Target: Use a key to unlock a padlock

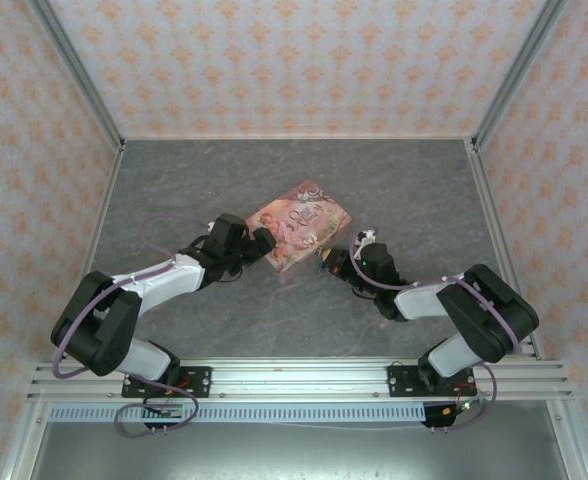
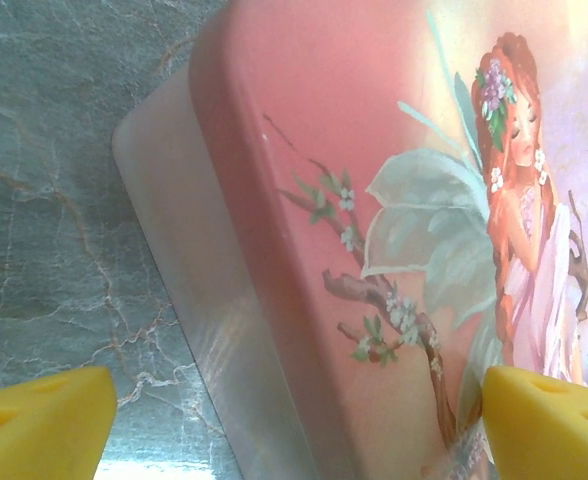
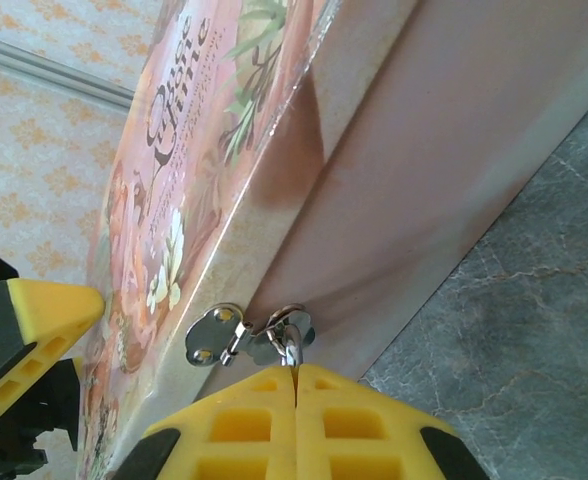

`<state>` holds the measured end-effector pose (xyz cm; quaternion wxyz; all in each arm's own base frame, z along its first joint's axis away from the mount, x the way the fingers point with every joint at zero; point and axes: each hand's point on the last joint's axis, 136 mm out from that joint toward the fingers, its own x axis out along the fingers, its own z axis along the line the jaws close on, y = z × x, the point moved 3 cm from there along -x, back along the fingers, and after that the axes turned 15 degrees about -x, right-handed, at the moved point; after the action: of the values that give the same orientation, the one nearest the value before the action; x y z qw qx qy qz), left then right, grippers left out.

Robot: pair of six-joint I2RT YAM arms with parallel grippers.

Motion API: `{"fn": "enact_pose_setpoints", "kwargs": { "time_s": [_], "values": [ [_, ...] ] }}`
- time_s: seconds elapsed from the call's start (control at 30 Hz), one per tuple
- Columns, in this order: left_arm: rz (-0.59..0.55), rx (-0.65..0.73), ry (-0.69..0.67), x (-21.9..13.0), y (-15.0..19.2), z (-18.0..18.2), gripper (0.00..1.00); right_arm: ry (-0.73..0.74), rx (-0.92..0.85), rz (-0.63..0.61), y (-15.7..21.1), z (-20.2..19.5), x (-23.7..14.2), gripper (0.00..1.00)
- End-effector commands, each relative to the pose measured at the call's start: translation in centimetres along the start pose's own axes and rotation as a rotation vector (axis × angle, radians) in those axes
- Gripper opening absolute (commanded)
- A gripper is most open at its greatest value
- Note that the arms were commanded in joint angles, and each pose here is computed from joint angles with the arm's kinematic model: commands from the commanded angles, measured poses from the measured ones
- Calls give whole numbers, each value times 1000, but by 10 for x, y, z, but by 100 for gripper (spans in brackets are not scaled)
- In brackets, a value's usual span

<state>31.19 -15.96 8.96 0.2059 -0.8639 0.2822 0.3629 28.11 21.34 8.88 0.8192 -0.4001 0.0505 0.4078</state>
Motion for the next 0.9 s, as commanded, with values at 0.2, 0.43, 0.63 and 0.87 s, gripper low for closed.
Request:
{"fn": "enact_pose_setpoints", "kwargs": {
  "time_s": [0.2, 0.43, 0.63, 0.87],
  "values": [
    [51, 9, -275, 6, 17, 69, 93, -17, -2, -26, -11, 1, 10, 0],
    [54, 9, -288, 7, 18, 74, 93, -44, 67, -65, -14, 0, 19, 0],
    [53, 11, -297, 7, 19, 79, 94, -14, 108, -105, -20, -6, 23, 0],
    [52, 9, -298, 8, 19, 80, 94, -43, 145, -112, -21, -6, 30, 0]
  ]
}}
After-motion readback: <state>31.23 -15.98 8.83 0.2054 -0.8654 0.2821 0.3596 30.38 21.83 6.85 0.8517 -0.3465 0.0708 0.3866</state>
